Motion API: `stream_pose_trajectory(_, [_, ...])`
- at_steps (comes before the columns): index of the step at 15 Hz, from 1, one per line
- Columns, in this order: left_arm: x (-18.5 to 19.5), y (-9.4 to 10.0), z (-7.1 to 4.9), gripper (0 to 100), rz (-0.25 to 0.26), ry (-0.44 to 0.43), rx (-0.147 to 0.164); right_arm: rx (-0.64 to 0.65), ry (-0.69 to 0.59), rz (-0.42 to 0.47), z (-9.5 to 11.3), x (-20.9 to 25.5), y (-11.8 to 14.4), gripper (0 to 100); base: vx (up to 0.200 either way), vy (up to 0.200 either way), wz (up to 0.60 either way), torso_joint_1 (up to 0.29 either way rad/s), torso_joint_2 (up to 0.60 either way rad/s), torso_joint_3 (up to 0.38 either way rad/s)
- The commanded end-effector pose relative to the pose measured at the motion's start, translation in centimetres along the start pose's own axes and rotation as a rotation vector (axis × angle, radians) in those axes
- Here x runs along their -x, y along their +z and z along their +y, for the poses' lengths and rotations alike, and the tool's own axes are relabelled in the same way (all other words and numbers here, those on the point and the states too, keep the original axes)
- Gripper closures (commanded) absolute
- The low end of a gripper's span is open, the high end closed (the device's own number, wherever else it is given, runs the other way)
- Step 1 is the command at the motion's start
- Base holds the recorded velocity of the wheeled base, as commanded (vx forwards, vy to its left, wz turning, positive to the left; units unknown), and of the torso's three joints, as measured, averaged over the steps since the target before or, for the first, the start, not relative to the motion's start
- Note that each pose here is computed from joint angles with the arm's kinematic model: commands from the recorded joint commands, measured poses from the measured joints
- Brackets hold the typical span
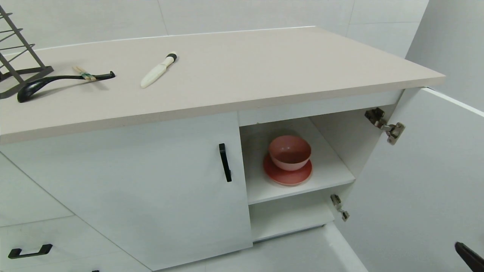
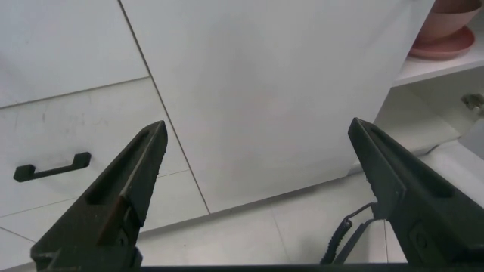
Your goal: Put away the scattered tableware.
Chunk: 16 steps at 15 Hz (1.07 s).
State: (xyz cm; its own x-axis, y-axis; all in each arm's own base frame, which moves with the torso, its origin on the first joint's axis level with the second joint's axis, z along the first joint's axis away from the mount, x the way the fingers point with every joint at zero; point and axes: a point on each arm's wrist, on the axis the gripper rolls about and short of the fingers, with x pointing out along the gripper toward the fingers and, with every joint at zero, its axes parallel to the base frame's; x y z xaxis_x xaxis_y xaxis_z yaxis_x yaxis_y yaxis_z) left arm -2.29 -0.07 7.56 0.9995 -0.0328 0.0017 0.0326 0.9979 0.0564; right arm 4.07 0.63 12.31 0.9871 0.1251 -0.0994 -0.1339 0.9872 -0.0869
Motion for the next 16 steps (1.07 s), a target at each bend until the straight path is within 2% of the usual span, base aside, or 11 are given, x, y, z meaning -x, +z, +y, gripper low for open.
stream_pose_trajectory(1, [-0.01, -0.01, 0.0, 0, 0.002, 0.0, -0.002, -0.059, -0.121, -0.036, 0.12, 5.17, -4.66, 0, -0.2, 0.0, 0.0, 0.007, 0.0, -0.002])
stream_pose_trajectory(4, [-0.01, 0.01, 0.0, 0, 0.0, 0.001, 0.004, -0.092, -0.137, -0.038, 0.1, 5.18, -4.66, 0, -0.2, 0.0, 0.0, 0.002, 0.0, 0.002])
stream_pose_trajectory(10, [-0.01, 0.01, 0.0, 0, 0.0, 0.001, 0.009, -0.106, -0.087, 0.009, 0.26, 5.18, -5.16, 0, 0.0, 0.0, 0.0, 0.0, 0.0, 0.0])
stream_pose_trajectory(16, [-0.01, -0.01, 0.0, 0, 0.002, 0.0, -0.006, -0.106, -0.083, 0.009, 0.27, 5.17, -5.14, 0, -0.2, 0.0, 0.0, 0.004, 0.0, -0.002])
